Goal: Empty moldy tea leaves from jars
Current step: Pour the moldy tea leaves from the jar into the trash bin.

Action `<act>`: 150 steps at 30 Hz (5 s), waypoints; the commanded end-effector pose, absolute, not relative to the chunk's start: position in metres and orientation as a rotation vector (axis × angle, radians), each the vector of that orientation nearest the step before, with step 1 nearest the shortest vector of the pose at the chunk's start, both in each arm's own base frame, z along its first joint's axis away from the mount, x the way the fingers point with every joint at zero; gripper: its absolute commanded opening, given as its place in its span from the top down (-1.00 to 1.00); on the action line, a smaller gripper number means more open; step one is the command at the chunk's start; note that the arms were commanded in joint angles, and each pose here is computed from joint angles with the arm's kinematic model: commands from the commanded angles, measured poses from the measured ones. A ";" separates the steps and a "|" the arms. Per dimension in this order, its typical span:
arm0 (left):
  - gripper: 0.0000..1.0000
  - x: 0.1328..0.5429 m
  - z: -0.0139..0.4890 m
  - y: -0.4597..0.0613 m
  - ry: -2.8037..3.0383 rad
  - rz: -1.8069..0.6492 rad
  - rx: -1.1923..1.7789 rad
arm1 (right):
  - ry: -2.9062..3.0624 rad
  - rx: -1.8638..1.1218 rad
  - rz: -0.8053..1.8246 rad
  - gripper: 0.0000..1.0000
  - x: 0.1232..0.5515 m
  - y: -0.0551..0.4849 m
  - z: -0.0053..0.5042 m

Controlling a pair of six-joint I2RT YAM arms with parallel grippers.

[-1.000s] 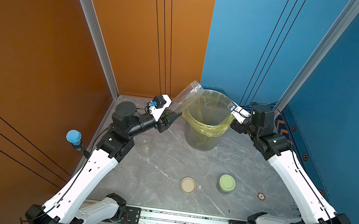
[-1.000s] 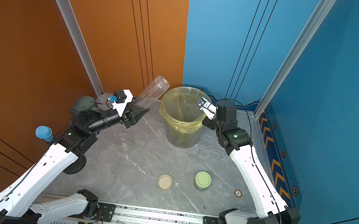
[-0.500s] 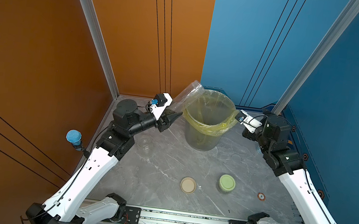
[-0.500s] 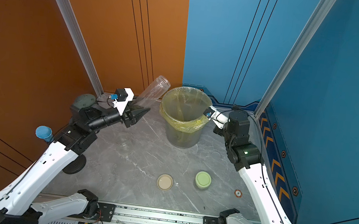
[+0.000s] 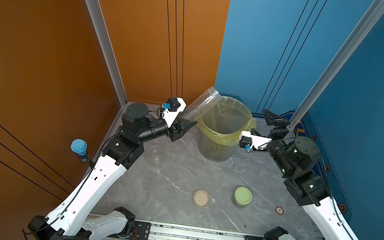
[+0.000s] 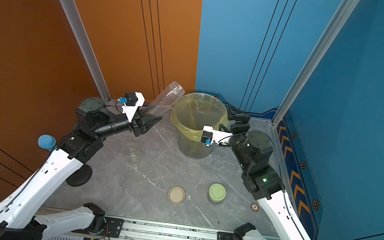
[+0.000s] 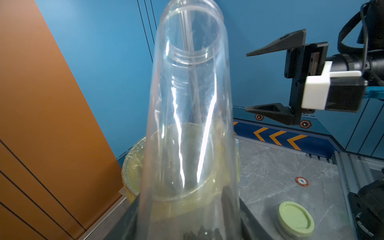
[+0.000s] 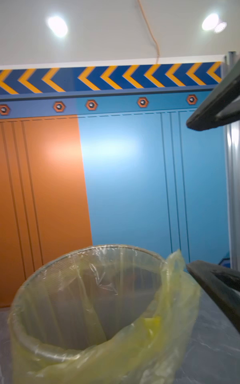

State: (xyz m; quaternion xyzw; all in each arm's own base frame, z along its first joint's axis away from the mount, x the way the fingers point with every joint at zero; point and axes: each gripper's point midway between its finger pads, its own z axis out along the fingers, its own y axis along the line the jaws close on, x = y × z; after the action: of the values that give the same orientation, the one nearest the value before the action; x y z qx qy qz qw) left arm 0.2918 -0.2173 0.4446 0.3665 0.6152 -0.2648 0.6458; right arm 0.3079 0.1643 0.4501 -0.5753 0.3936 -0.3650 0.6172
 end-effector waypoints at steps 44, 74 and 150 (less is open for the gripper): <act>0.41 0.286 0.447 -0.251 1.368 -0.589 1.016 | 0.327 -1.620 -0.868 -0.39 0.311 0.302 0.495; 0.41 0.287 0.451 -0.254 1.354 -0.616 1.018 | 0.284 -1.623 -0.915 0.01 0.320 0.309 0.492; -0.95 0.244 0.388 -0.134 1.526 -0.370 0.525 | 1.192 -0.620 -0.125 0.48 0.430 0.259 0.426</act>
State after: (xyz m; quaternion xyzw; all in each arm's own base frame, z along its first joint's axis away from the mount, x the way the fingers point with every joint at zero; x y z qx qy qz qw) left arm 0.2461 -0.1340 0.3841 0.2394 0.6865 -0.1602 0.6676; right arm 0.4244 0.2727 0.4090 -0.3652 0.5400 -0.1072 0.7507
